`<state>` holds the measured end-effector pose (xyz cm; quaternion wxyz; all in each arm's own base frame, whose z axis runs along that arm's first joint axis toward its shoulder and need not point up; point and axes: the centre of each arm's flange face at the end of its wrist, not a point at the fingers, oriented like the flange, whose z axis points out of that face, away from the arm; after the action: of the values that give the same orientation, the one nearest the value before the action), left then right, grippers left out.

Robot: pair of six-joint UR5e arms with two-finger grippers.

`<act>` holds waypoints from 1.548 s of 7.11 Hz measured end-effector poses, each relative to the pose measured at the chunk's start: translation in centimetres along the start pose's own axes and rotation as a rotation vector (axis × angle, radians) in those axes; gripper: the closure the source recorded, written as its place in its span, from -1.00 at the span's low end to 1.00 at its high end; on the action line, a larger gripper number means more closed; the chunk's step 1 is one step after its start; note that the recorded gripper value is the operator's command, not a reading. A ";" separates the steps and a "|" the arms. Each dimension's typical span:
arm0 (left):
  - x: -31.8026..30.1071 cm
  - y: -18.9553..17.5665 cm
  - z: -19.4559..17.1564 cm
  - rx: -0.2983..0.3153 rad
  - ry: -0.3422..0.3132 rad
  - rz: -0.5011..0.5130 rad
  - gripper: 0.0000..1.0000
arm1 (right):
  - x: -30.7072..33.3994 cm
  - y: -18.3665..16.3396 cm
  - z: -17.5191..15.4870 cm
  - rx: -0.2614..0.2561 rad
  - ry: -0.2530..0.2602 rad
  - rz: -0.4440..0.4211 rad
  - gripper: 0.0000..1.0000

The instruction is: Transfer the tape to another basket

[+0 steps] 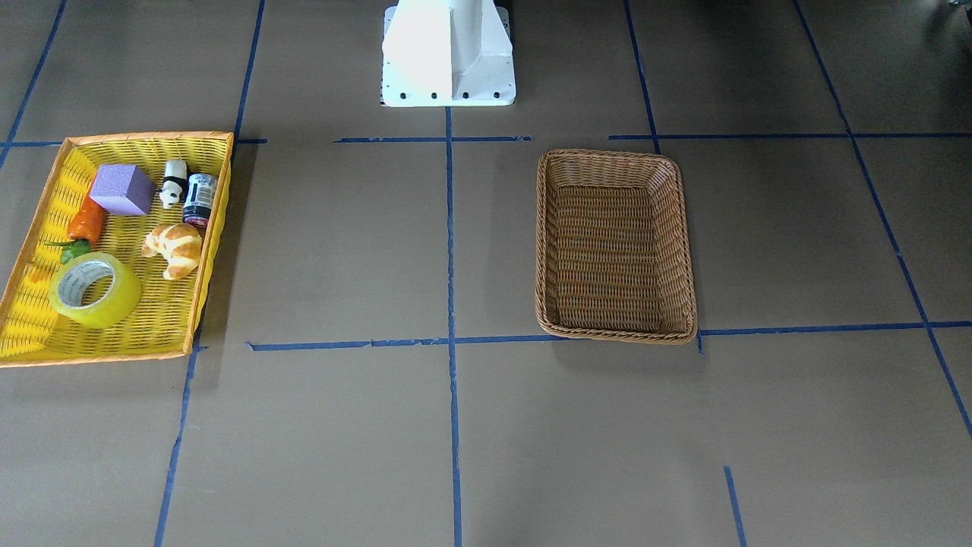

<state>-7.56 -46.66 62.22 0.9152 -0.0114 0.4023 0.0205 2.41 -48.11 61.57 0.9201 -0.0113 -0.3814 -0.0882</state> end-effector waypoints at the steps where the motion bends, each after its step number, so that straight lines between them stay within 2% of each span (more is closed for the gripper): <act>1: 0.1 0.0 0.0 0.004 0.016 0.004 -1.00 | -0.5 -0.1 0.2 0.003 -0.036 -0.007 -1.00; 3: 0.2 0.1 0.3 0.011 0.056 0.010 -1.00 | -3.5 -1.5 0.7 0.060 -0.091 -0.095 -1.00; 4: 0.2 0.0 0.3 0.023 0.060 0.024 -1.00 | -6.1 -2.6 1.5 0.092 -0.104 -0.093 -0.99; 6: 0.3 -0.1 0.3 0.033 0.062 0.033 -1.00 | -11.3 -4.5 3.4 0.135 -0.128 -0.020 -0.96; 8: 0.3 -0.1 0.3 0.033 0.064 0.030 -1.00 | -14.9 -5.6 6.2 0.141 -0.087 -0.021 -0.94; 11: 0.4 -0.1 0.3 0.034 0.064 0.030 -1.00 | -16.2 -7.2 9.6 0.102 -0.061 -0.030 -0.83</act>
<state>-7.12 -46.79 62.13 0.9015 0.0095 0.4318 0.0268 -16.76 -51.84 56.58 0.9059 0.0388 -0.4136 -0.0823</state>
